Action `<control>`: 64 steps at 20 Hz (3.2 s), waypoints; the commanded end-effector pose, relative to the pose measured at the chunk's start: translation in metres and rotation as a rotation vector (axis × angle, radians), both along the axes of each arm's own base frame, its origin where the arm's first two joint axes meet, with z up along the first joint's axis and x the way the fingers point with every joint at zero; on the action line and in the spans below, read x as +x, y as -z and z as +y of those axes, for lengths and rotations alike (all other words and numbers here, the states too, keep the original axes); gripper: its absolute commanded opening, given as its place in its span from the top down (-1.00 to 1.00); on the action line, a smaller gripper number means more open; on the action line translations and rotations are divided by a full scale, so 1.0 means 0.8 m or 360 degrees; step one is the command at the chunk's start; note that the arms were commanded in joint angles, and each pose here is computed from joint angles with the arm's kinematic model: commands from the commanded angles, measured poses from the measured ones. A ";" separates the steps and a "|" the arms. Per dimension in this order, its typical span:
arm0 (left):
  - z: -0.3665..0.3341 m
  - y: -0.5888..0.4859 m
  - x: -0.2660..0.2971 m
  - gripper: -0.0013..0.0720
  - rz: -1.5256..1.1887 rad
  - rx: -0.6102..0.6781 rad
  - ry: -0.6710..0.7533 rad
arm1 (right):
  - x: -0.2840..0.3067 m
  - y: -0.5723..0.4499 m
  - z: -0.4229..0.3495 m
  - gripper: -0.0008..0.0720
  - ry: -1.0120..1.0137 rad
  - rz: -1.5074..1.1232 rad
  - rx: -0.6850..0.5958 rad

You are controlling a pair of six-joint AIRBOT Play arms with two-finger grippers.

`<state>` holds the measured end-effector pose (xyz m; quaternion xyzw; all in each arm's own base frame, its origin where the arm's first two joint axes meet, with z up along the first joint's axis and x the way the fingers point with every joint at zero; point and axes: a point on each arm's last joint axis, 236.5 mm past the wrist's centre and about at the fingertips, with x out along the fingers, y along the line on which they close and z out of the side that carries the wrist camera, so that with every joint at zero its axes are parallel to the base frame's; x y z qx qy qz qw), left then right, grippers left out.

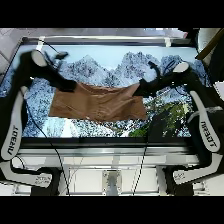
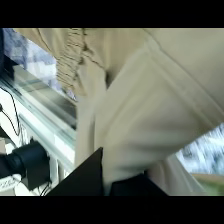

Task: Fold the clothes and pants, and hang the long-sleeved shirts on hangers.

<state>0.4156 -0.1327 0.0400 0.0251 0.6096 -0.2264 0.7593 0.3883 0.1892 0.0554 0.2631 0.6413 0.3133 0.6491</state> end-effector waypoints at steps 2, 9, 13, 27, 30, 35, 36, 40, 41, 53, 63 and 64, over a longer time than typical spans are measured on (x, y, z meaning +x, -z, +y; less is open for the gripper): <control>-0.158 0.077 -0.049 0.93 0.0122 -0.0276 0.0224 | -0.021 -0.037 -0.019 0.89 0.0060 0.0082 -0.0038; -0.259 0.140 -0.059 0.93 0.0015 -0.0286 0.0328 | 0.030 -0.113 0.063 0.89 0.0113 -0.0331 0.0069; -0.195 0.104 -0.030 0.93 0.0018 -0.0295 0.0195 | 0.035 -0.099 0.126 0.89 0.0072 -0.0431 0.0044; 0.161 -0.118 -0.009 0.93 -0.0508 0.0005 -0.0511 | 0.065 -0.050 0.459 -0.29 0.0394 -0.0795 0.0555; 0.161 -0.115 -0.009 0.93 -0.0504 0.0016 -0.0476 | 0.065 -0.084 0.456 -0.29 0.0186 -0.0985 0.0547; 0.161 -0.115 -0.009 0.93 -0.0504 0.0017 -0.0476 | 0.102 -0.070 0.283 -0.23 -0.0128 -0.0905 0.0069; 0.161 -0.115 -0.009 0.93 -0.0504 0.0017 -0.0476 | 0.099 -0.046 0.223 -0.23 -0.0184 -0.0761 -0.0124; 0.161 -0.115 -0.009 0.93 -0.0503 0.0017 -0.0477 | 0.066 0.060 0.065 -0.31 -0.0199 -0.0267 -0.0564; 0.161 -0.115 -0.010 0.93 -0.0503 0.0017 -0.0477 | 0.066 0.085 0.067 -0.54 -0.0104 -0.0194 -0.0516; 0.159 -0.111 -0.017 0.93 -0.0458 0.0016 -0.0464 | 0.077 0.186 0.214 -0.87 0.0451 0.0177 0.0283; 0.158 -0.110 -0.019 0.93 -0.0445 0.0017 -0.0461 | 0.048 0.109 0.292 0.89 0.0096 0.0011 0.0399; 0.158 -0.110 -0.019 0.93 -0.0445 0.0017 -0.0460 | 0.062 0.096 0.276 0.89 0.0078 -0.0044 0.0383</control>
